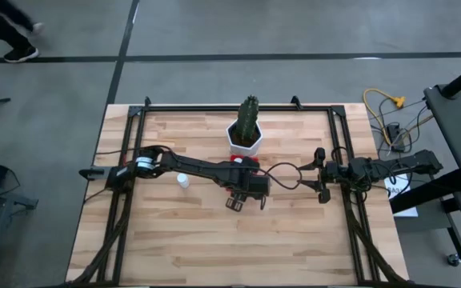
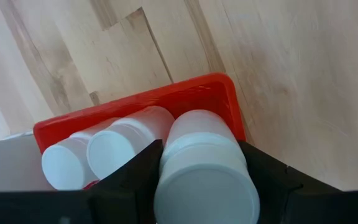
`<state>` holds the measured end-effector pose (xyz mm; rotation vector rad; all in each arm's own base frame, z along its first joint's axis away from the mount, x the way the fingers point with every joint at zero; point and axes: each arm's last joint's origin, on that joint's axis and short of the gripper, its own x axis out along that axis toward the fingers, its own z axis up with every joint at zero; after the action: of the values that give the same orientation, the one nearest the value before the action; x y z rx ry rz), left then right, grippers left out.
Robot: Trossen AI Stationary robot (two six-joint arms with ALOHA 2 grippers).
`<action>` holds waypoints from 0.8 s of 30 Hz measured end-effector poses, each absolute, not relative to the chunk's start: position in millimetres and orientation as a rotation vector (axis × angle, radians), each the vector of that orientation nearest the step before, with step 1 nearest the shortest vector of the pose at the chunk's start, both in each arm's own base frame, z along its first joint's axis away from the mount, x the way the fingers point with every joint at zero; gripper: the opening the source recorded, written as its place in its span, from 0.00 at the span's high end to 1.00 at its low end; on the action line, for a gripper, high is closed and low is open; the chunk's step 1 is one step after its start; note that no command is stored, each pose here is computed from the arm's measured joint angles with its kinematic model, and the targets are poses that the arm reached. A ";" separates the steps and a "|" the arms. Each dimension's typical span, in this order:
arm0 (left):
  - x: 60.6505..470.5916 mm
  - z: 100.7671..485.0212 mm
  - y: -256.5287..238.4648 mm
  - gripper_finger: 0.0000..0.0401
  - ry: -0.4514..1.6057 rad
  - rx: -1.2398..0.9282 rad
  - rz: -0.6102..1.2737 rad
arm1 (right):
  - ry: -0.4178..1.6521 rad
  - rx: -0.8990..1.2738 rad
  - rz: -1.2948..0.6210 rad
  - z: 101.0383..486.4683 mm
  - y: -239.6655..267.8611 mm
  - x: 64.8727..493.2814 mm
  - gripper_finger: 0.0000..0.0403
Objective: Pick and place pill bottles into a basket
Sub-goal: Put the white pill bottle into the red bin
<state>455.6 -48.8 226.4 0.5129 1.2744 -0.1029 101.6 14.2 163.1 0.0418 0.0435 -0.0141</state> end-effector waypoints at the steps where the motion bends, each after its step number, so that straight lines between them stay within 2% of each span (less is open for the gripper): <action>1: 456.1 226.6 -48.8 0.60 1.269 0.513 -0.103 | 0.044 0.042 -0.014 163.1 14.2 101.6 0.50; 20: 459.7 227.8 -49.2 0.60 1.229 0.509 -0.099 | 0.044 0.043 -0.014 163.0 14.2 101.6 0.50; 24: 459.7 227.7 -49.2 0.54 1.230 0.509 -0.099 | 0.044 0.043 -0.014 163.1 14.2 101.6 0.50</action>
<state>459.7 -49.2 227.7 0.5094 1.2297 -0.0988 101.6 14.2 163.1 0.0433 0.0436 -0.0143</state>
